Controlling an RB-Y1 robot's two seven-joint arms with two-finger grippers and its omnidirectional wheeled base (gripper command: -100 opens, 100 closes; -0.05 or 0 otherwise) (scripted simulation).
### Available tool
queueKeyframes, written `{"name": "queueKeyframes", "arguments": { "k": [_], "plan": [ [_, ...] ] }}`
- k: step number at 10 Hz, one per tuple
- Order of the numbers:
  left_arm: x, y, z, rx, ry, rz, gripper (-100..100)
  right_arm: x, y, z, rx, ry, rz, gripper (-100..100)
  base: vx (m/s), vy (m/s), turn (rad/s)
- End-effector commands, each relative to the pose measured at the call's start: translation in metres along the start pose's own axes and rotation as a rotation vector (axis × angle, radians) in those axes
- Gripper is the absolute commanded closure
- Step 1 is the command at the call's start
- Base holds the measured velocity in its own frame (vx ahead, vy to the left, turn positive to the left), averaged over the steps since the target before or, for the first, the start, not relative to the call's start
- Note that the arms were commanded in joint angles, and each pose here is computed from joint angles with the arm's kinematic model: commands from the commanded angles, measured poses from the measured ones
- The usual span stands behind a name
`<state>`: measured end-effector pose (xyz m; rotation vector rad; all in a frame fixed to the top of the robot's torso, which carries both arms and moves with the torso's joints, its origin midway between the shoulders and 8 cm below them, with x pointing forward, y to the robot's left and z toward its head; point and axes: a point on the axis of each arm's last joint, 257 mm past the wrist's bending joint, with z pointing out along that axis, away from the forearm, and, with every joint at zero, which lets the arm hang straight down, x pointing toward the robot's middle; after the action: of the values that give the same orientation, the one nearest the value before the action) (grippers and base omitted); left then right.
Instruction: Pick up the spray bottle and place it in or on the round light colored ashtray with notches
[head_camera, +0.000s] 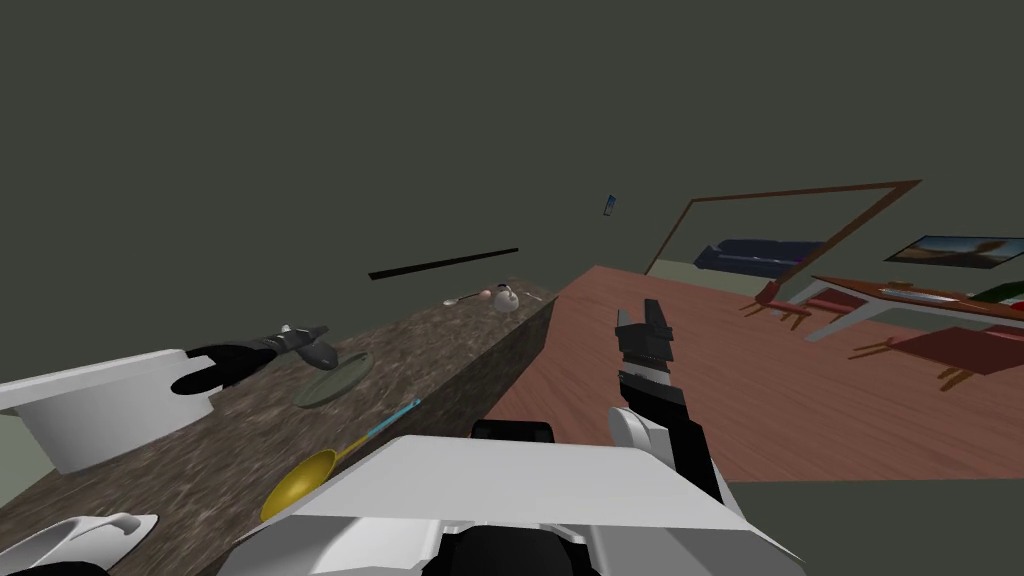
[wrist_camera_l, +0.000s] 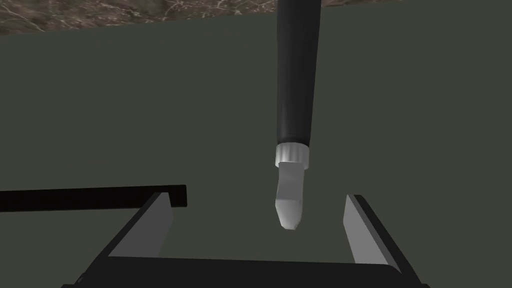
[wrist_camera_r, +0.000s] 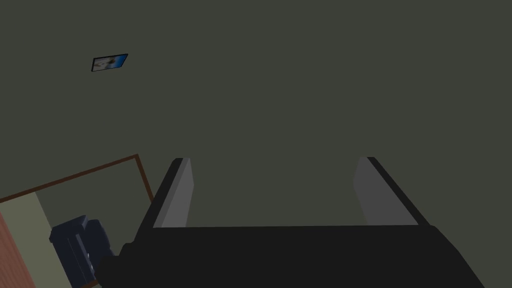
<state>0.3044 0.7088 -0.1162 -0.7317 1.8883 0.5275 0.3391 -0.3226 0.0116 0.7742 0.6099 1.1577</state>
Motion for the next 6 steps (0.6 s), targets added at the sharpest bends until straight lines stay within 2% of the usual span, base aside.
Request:
{"name": "queueKeyframes", "arguments": {
  "k": [1, 3, 6],
  "plan": [
    [-0.008, -0.022, -0.005, 0.019, 0.002, 0.009, -100, 0.0, 0.0, 0.0, 0.0, 0.0, 0.0, 0, 0.01, -0.014, 0.105],
    [-0.015, -0.046, -0.01, 0.045, 0.01, 0.023, -100, 0.0, 0.0, 0.0, 0.0, 0.0, 0.0, 0, 0.006, -0.008, 0.061],
    [-0.015, -0.045, -0.01, 0.043, 0.009, 0.023, -100, 0.0, 0.0, 0.0, 0.0, 0.0, 0.0, 0, 0.003, -0.004, 0.016]
  ]
}}
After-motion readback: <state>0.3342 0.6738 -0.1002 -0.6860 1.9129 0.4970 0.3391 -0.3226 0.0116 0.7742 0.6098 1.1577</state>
